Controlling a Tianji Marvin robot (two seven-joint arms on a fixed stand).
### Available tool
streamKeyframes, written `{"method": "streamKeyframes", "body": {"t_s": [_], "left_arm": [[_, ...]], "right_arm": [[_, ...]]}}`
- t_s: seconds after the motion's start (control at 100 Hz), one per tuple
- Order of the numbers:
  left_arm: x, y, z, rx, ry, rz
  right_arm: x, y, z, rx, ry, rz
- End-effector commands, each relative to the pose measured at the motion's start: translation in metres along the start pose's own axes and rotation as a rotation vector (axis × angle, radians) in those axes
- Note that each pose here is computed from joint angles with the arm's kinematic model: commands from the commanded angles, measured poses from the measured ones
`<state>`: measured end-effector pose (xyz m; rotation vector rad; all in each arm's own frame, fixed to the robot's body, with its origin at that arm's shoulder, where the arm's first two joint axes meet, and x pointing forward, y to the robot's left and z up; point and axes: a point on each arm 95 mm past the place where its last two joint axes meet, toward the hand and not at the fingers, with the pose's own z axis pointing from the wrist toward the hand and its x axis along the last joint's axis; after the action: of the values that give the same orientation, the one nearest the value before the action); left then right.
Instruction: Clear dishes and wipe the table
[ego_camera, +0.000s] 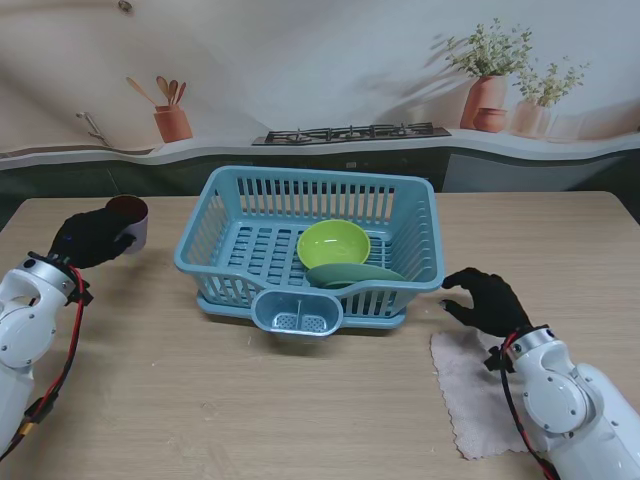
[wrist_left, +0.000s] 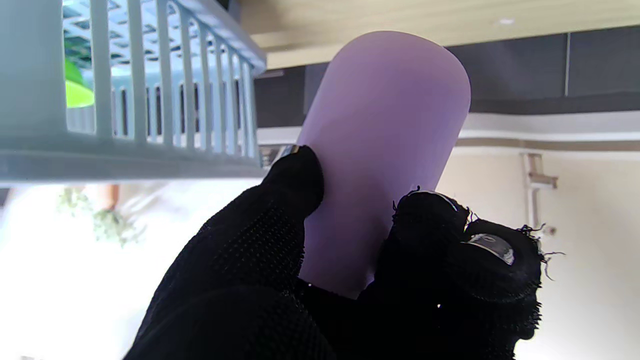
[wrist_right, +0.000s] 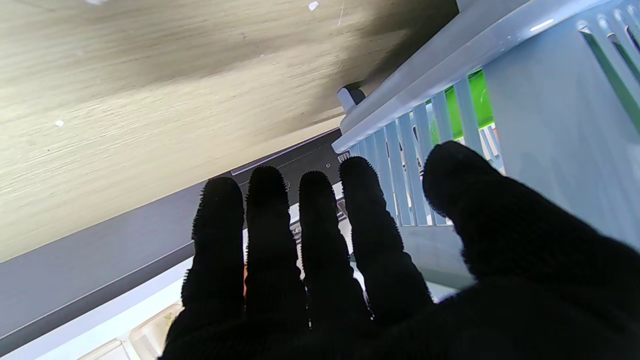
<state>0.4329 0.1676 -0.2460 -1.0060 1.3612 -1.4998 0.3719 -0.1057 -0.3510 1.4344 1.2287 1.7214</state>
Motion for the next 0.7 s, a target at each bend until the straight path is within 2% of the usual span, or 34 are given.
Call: {"method": "streamKeyframes", "body": {"t_s": [0.0, 0.24, 0.69], "left_arm": [[0.001, -0.018, 0.006, 0.03, 0.018, 0.01], [0.008, -0.041, 0.01, 0.053, 0.076, -0.002], [0.035, -0.076, 0.023, 0.039, 0.165, -0.047]], "right_arm": [[0.0, -0.002, -0.001, 0.012, 0.005, -0.001], [0.0, -0.001, -0.002, 0.005, 0.007, 0.001], [0.002, -0.002, -0.003, 0.004, -0.001, 0.015]]}}
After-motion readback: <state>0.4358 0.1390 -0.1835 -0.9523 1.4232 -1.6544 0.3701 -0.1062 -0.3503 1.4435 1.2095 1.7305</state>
